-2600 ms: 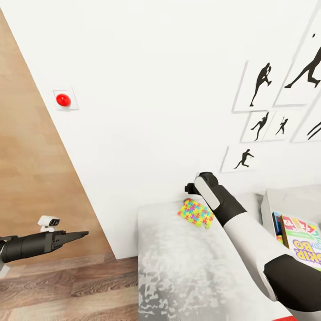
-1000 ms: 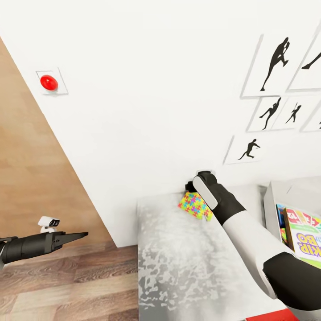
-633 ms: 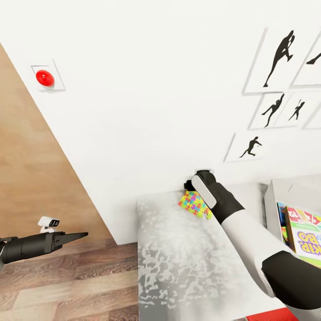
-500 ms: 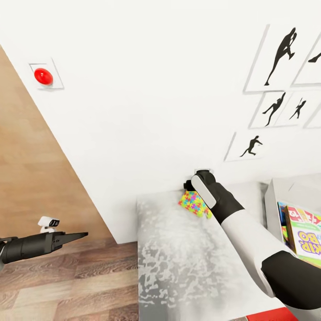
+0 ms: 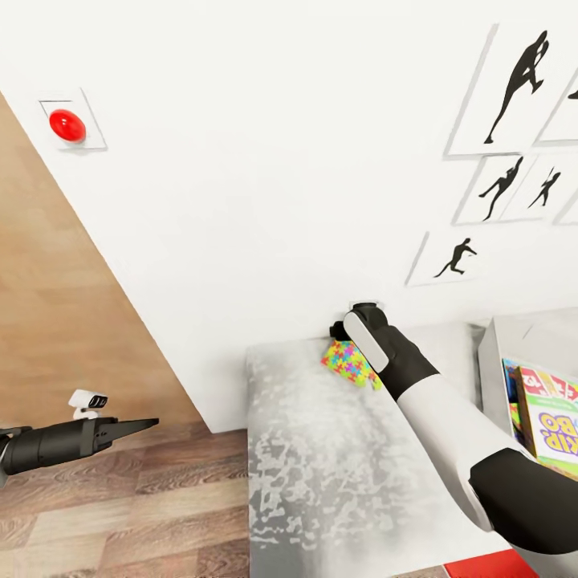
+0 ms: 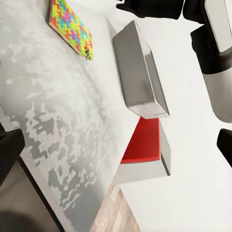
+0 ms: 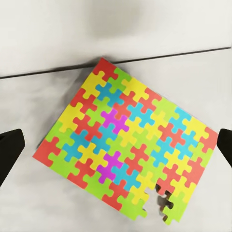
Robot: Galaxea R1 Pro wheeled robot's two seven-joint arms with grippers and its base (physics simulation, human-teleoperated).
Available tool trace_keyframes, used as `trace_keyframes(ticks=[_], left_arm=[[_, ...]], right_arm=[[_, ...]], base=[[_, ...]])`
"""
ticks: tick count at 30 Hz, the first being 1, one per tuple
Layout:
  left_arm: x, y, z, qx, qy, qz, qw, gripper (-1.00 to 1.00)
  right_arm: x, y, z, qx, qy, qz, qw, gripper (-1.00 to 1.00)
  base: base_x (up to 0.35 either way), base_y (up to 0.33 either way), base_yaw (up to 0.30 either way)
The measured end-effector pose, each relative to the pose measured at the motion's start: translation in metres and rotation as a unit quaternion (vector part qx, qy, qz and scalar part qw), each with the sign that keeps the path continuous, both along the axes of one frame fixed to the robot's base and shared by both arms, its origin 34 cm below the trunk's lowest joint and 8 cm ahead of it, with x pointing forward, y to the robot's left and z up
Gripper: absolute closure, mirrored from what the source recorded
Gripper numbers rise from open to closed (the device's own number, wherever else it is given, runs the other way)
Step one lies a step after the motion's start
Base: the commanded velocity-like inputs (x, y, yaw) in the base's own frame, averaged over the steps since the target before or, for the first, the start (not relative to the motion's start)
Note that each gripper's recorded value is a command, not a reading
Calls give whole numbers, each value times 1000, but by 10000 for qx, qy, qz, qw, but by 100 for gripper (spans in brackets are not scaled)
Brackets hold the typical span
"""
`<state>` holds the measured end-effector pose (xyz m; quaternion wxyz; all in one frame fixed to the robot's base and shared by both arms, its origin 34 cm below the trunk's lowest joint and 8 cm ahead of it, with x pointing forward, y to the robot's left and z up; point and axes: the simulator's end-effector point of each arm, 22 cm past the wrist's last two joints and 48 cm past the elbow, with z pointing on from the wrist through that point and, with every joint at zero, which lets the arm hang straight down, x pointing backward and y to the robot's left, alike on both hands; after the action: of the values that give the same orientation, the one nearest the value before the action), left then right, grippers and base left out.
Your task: Put all the toys in the child's room - the three board games (two on the bed and one on the table), the two jigsaw puzzles on the table, and the tennis ball on the table - inside the toy box on the table in the child's room.
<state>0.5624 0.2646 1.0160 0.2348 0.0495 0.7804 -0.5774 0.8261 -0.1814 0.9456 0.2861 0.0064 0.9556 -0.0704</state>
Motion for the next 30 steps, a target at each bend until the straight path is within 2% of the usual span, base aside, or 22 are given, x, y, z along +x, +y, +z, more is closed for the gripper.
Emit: trace_keyframes(ticks=[30], left_arm=[[0,1,-22,4,244,7,9997,-100]], right_arm=[[15,3,-12,31,43,5,10000,-100]], base=[[0,0,0]])
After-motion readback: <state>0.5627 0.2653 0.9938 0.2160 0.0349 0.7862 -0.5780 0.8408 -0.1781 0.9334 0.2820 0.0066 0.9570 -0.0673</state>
